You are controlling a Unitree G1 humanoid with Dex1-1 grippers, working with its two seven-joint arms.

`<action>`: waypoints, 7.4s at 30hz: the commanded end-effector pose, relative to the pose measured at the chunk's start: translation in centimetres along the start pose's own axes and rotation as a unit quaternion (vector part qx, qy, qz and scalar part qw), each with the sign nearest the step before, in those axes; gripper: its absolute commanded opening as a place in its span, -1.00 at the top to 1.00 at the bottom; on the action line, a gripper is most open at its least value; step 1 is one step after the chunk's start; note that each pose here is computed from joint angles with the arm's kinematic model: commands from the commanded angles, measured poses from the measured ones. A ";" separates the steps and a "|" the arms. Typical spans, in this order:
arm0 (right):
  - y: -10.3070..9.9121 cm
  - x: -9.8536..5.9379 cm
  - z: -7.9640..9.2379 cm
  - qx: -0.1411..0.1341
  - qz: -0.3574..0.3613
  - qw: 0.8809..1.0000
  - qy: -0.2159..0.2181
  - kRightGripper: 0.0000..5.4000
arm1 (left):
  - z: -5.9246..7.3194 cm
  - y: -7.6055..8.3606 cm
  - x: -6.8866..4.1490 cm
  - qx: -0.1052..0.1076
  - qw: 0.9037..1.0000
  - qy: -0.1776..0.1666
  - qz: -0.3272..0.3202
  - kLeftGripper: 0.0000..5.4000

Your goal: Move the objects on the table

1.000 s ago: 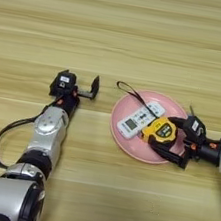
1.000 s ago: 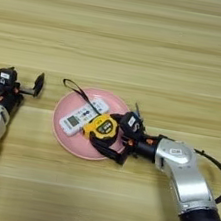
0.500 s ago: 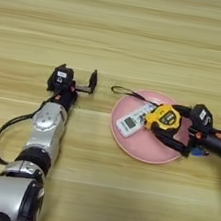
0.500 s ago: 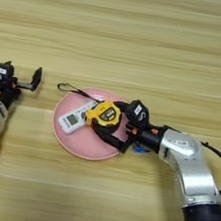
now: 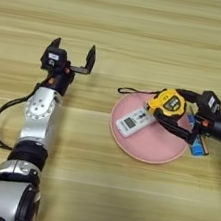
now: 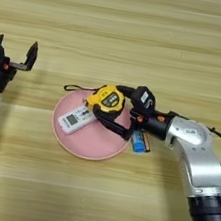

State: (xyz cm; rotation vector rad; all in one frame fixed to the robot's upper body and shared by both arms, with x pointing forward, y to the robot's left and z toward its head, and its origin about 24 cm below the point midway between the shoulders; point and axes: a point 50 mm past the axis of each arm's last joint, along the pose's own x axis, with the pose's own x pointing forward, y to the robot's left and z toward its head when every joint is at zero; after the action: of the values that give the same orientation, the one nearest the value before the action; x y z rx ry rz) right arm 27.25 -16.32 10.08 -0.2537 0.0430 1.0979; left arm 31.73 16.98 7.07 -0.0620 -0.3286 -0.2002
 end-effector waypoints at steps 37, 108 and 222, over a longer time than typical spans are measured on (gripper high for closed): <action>-0.4 1.6 1.5 -0.182 0.118 0.976 0.002 -0.70 | 2.3 -10.2 -3.6 -0.219 0.855 0.106 -0.458 -1.00; 1.4 1.4 3.0 -0.334 0.145 0.929 -0.068 -0.70 | 1.2 -10.2 -3.9 -0.273 0.831 0.184 -0.448 -0.21; -6.5 -1.7 3.9 -0.068 -0.292 0.940 -0.159 -1.00 | 0.4 -10.9 -4.1 -0.057 0.850 0.112 -0.512 -0.83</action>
State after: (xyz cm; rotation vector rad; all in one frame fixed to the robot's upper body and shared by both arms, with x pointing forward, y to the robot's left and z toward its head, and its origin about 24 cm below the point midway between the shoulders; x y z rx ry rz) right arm 31.65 -19.71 14.62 -0.1751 -0.3556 0.5313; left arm 25.54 6.85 5.31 0.0468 -0.0167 -1.2959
